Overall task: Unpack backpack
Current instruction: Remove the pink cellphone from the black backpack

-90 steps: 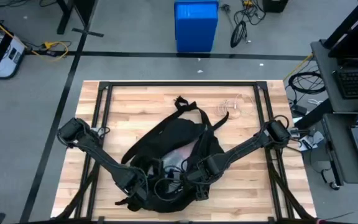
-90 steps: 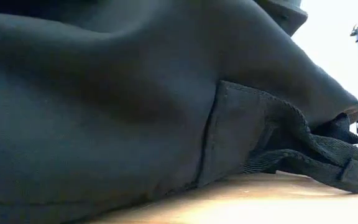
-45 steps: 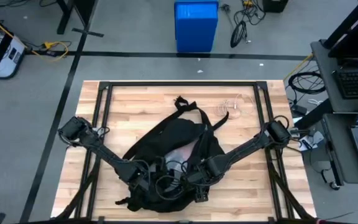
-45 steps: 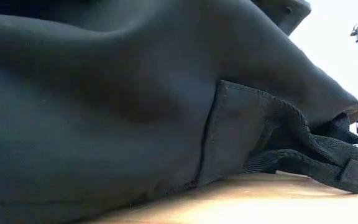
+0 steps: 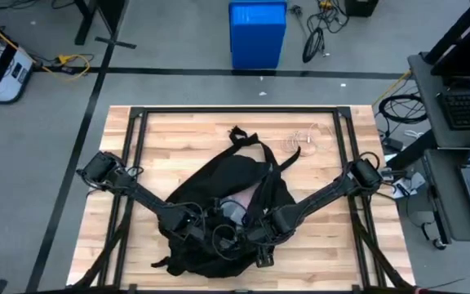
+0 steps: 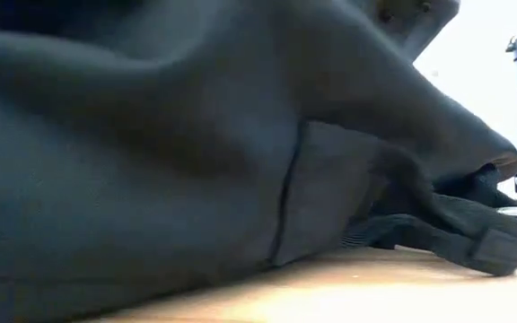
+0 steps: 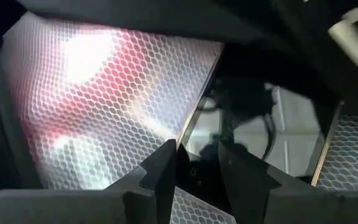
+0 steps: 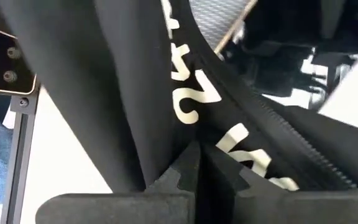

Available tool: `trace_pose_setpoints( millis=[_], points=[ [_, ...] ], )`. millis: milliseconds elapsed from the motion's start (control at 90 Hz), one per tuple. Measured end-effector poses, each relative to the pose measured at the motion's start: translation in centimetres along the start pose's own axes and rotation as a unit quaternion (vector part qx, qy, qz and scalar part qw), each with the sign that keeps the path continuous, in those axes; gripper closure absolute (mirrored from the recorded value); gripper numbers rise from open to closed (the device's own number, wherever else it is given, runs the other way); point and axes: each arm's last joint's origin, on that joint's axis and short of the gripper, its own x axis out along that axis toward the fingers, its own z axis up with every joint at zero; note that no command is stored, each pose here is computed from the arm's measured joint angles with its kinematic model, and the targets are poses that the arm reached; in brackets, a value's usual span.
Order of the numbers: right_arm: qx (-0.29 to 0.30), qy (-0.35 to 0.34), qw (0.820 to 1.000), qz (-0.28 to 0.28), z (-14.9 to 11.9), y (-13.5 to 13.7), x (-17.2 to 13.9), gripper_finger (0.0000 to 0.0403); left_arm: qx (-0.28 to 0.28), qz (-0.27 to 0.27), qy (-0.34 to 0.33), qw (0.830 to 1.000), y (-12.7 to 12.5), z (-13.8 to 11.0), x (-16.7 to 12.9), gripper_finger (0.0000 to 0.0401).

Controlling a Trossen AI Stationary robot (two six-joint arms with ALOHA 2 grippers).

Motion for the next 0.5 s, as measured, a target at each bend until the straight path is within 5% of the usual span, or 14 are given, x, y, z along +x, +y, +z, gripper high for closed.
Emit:
trace_pose_setpoints(
  millis=[500],
  points=[
    [-0.002, -0.003, 1.0, 0.002, 0.0, 0.2, 0.0, 0.0403, -0.01, 0.145, 0.038, 0.989, 1.2, -1.7, -0.1, 0.0297]
  ],
)
